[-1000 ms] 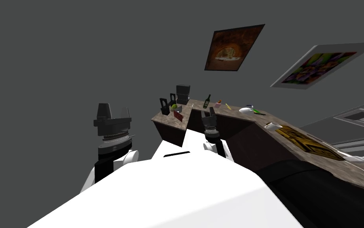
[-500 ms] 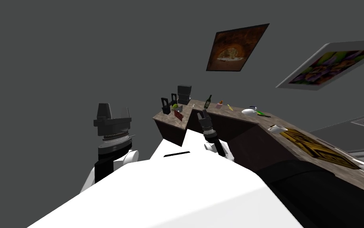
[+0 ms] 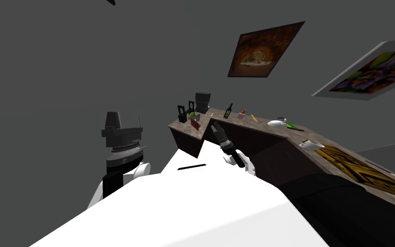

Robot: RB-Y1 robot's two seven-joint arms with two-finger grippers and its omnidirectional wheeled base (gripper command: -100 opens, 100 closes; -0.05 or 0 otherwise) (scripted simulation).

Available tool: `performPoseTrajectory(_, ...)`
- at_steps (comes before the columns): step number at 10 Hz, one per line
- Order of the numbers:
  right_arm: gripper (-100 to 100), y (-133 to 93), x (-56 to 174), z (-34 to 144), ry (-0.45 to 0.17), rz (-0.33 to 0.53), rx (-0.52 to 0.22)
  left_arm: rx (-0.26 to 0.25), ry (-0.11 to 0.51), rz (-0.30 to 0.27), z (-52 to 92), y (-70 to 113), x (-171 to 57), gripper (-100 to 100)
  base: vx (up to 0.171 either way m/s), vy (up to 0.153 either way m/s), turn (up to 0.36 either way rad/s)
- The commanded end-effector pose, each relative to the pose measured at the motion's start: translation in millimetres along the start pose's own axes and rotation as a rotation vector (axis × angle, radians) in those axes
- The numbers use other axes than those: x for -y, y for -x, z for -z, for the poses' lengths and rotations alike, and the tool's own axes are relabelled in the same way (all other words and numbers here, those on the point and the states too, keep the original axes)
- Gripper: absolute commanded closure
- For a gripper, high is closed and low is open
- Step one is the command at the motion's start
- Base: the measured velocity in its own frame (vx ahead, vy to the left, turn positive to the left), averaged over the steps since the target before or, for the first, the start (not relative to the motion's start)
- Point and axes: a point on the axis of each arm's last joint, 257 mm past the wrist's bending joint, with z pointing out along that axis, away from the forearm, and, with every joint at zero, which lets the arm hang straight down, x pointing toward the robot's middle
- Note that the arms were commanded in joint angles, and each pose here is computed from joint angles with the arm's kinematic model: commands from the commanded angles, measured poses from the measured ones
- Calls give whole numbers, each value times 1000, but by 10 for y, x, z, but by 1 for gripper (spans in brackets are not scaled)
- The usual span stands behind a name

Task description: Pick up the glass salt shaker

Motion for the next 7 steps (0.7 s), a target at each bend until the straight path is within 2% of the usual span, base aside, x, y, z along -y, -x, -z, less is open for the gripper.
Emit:
performPoseTrajectory(1, -100, -51, 79, 27, -20, 20, -49, 0, 0, 0, 0, 0, 0, 0, -28, -45, 93)
performPoseTrajectory(2, -100, -126, 225, 66, -50, 32, -94, 0, 0, 0, 0, 0, 0, 0, -24, -38, 180)
performPoseTrajectory(5, -100, -199, 396, 155, -92, 74, -184, 0, 0, 0, 0, 0, 0, 0, -25, -31, 136)
performPoseTrajectory(6, -100, -254, 544, 220, -122, 89, -227, 0, 0, 0, 0, 0, 0, 0, -22, -22, 215)
performPoseTrajectory(7, -100, -249, 557, 243, -128, 104, -251, 0, 0, 0, 0, 0, 0, 0, -16, -21, 103)
